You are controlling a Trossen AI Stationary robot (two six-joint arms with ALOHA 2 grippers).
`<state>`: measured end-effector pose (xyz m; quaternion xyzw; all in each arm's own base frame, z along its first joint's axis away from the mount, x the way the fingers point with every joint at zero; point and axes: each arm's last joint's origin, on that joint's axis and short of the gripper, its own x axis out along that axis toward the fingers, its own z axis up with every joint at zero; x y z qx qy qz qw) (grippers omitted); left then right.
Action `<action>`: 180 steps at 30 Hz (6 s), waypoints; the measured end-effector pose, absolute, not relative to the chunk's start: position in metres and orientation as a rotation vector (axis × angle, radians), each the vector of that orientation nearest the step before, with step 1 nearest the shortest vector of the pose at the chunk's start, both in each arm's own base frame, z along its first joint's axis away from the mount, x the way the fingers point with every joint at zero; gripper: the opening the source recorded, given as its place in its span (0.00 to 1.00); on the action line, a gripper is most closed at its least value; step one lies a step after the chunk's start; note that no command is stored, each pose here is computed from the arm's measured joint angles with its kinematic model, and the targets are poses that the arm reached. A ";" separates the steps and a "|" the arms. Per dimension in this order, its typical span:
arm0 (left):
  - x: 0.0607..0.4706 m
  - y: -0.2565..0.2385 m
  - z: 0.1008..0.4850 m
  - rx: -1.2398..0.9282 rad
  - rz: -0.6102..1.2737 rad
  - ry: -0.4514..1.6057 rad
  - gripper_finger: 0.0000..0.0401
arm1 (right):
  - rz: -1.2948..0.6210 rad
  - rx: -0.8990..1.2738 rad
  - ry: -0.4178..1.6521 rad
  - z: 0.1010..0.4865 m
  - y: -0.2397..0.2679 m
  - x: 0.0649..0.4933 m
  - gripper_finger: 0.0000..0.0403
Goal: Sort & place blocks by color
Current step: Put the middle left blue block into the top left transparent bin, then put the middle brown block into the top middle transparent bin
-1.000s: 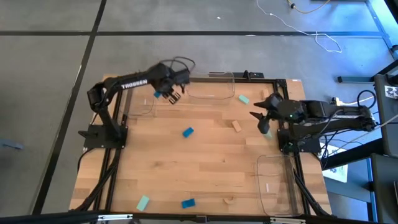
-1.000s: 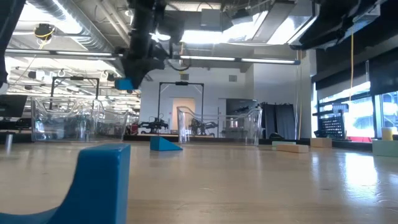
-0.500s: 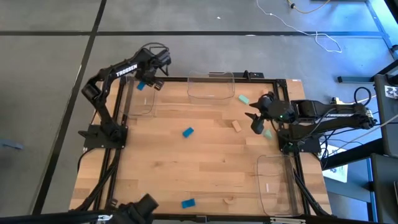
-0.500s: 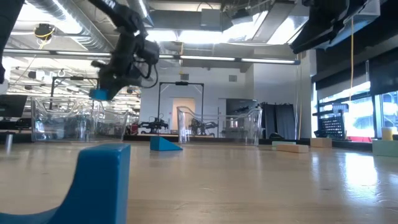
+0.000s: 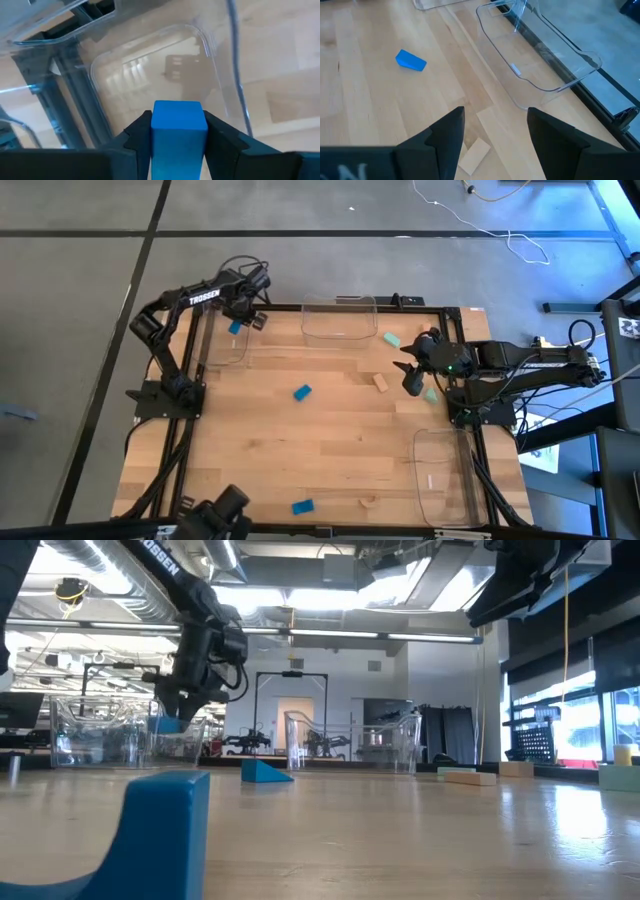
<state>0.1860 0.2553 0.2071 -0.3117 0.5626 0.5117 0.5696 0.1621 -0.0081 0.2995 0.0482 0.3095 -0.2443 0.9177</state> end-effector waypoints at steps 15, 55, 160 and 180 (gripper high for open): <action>0.178 0.259 0.200 -0.755 1.224 1.312 0.38 | -0.500 0.096 0.638 0.300 -0.008 0.162 0.54; 0.265 0.088 0.323 -0.207 0.361 0.979 0.38 | -0.523 0.189 0.612 0.299 -0.008 0.165 0.54; 0.275 0.021 0.321 -0.094 0.352 1.011 0.38 | -0.589 0.837 1.673 0.188 -0.136 0.281 0.54; 0.275 0.021 0.321 -0.094 0.351 1.011 0.38 | -0.602 0.771 1.609 0.162 -0.099 0.296 0.54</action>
